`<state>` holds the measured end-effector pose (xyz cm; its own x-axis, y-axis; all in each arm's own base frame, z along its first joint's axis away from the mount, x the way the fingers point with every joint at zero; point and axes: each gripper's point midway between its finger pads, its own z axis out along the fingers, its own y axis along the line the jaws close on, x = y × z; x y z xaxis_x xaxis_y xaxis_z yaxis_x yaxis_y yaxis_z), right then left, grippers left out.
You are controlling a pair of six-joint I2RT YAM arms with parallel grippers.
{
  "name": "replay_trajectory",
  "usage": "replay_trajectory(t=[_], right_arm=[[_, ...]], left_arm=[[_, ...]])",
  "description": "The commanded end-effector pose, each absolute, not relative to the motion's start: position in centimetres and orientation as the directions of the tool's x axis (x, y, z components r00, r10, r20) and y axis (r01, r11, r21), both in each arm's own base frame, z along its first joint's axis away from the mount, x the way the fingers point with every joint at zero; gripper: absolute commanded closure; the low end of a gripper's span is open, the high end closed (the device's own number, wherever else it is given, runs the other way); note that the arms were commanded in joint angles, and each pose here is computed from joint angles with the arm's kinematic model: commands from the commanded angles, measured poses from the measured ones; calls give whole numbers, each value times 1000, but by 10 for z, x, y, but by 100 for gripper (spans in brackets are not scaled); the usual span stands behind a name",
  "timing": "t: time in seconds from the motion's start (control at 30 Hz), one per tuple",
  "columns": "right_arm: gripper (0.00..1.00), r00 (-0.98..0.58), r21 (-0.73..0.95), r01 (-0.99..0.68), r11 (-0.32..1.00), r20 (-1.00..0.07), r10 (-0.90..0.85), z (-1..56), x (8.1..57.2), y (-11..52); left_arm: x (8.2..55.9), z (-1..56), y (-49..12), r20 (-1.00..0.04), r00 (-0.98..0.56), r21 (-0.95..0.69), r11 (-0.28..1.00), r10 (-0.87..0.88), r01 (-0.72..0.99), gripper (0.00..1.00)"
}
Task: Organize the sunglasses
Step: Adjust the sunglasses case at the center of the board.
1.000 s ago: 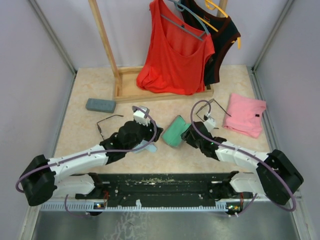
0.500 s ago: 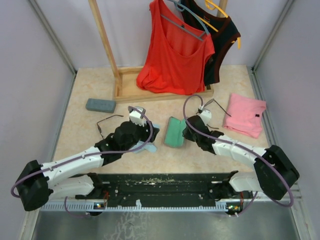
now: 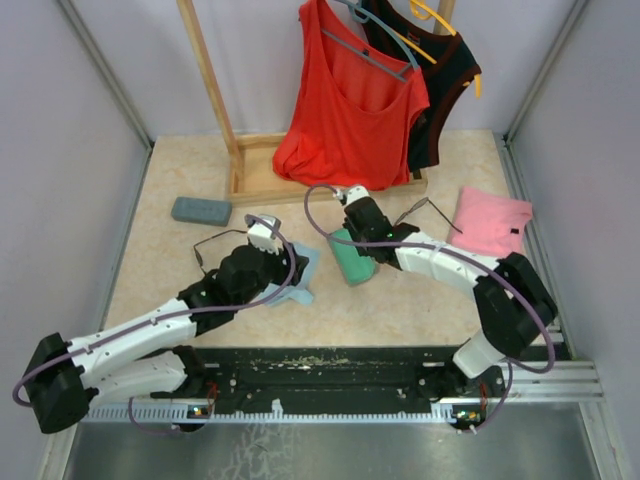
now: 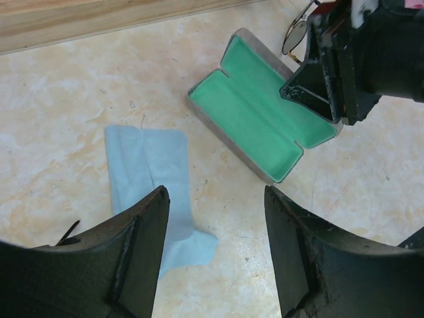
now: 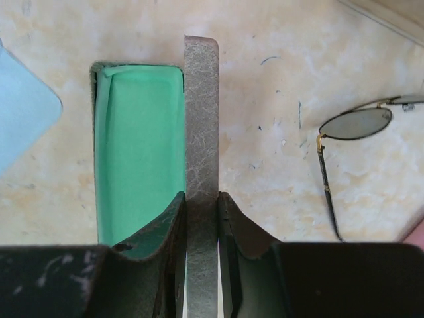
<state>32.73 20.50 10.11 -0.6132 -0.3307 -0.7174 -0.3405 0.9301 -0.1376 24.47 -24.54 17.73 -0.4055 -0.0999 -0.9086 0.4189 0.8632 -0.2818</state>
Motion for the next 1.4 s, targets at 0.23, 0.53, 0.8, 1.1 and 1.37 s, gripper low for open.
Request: replay_trajectory(t=[0.23, 0.53, 0.8, 1.1, 1.37], right_arm=[[78, -278, -465, -647, 604, -594, -755, 111, 363, 218], [38, -236, -427, -718, 550, -594, -769, 110, 367, 232], [30, -224, -348, -619, 704, -781, -583, 182, 365, 239], [39, -569, 55, -51, 997, -822, 16, 171, 308, 163], [61, -690, 165, 200, 966, -677, 258, 128, 242, 125]], left_arm=[[233, 162, -224, -891, -440, -291, 882, -109, 370, 35], [228, 148, -218, -876, -469, -305, 886, -117, 348, 35], [234, 153, -212, -890, -442, -283, 899, -115, 336, 32], [250, 159, -222, -893, -435, -285, 892, -113, 351, 29], [272, 157, -232, -868, -478, -329, 875, -133, 355, 29]])
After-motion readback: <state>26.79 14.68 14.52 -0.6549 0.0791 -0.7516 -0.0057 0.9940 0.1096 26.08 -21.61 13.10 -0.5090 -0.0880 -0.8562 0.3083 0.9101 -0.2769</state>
